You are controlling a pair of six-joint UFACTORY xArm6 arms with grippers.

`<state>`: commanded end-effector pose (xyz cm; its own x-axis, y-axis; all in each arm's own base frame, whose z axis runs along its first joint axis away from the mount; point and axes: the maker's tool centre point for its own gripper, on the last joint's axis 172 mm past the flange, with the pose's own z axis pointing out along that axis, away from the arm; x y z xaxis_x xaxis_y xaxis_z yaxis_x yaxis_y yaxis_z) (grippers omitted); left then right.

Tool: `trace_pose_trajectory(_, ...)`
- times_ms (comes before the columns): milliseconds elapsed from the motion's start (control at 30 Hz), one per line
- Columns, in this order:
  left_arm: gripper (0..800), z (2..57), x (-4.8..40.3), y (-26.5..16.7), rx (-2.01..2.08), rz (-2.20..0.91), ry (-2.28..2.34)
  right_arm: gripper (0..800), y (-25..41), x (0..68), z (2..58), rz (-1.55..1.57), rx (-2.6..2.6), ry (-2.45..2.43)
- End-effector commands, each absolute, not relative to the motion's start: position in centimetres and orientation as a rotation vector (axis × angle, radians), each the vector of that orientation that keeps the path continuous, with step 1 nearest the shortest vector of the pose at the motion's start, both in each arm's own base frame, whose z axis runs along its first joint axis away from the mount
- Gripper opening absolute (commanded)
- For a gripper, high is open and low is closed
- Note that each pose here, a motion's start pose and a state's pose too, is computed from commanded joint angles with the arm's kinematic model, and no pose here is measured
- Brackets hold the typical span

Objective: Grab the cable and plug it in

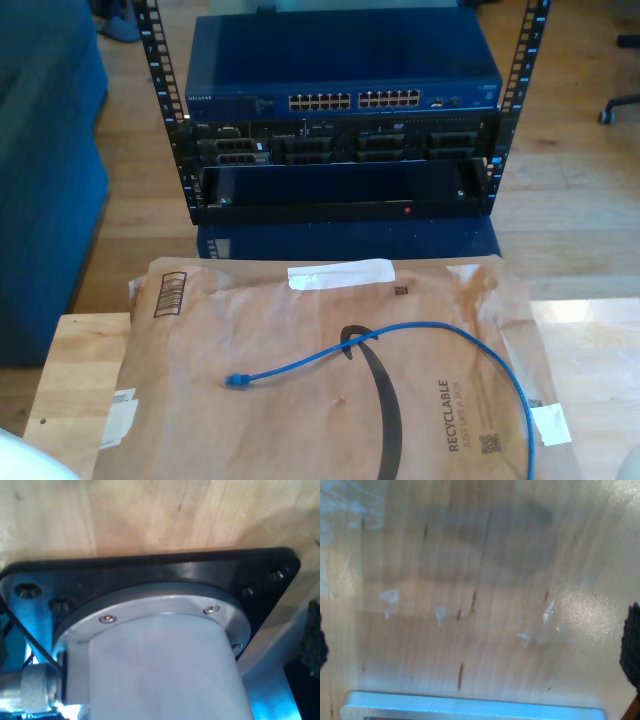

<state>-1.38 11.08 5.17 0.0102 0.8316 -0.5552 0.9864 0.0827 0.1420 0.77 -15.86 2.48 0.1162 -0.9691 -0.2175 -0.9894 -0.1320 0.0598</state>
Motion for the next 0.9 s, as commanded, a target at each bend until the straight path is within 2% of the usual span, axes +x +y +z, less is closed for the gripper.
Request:
trace_pose_trajectory(267, 799, 5.5, -1.6, 11.1, 1.782, -0.416, 1.879, 797, -18.4, 1.0, 5.4, 0.24, -2.258, 2.103)
trace_pose_trajectory(633, 799, 8.2, -2.3, 15.1, 1.908, -0.33, 1.966, 797, -23.0, 4.2, 10.8, 0.101, -2.186, 2.284)
trace_pose_trajectory(900, 799, 12.6, 2.3, 17.1, 1.932, -0.489, 2.021, 796, -25.0, 10.0, 14.3, -0.044, -2.087, 2.426)
